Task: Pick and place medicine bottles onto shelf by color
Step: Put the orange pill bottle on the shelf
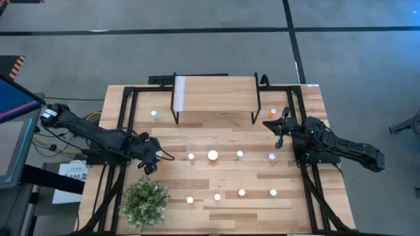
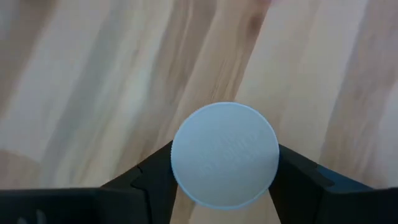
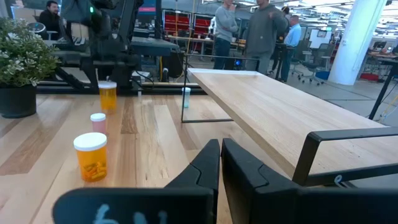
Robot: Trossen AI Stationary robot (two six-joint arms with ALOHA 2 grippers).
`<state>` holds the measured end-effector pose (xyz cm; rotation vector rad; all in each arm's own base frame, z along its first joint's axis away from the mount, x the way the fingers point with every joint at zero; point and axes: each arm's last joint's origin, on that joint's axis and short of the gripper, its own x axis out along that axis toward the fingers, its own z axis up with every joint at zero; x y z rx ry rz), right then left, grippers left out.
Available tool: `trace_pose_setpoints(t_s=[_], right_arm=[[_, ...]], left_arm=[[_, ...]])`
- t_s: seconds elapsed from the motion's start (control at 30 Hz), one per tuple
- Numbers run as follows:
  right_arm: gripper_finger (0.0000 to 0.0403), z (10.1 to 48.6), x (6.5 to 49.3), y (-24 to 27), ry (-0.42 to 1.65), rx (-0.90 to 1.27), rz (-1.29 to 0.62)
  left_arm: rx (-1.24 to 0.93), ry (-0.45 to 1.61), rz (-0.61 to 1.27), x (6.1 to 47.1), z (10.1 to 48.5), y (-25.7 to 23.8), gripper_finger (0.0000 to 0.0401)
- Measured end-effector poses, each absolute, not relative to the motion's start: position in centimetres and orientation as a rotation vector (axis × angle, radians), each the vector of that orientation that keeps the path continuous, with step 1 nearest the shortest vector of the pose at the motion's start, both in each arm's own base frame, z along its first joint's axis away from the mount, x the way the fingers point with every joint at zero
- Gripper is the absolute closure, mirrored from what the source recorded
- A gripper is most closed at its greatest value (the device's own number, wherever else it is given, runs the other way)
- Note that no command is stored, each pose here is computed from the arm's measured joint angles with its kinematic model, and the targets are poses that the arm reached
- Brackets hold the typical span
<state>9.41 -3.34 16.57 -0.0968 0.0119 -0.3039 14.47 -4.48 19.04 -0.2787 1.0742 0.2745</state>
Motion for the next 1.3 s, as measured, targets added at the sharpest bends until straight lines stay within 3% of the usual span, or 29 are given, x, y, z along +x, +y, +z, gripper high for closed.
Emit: trace_pose_setpoints(t_s=[0.37,0.73,1.3], right_arm=[[0.0360,16.6,9.4,-3.3,0.012,-0.097,-0.304],[0.0360,16.6,9.4,-3.3,0.012,-0.097,-0.304],[0.0360,16.6,9.4,-3.3,0.012,-0.097,-0.304]], left_arm=[[-0.122,0.829,0.285,16.0,26.4,-3.5,0.0221],[-0.039,0.724,0.343,17.0,32.1,1.3,0.0214],[0.011,0.767,0.392,22.3,37.3,12.1,0.0212]])
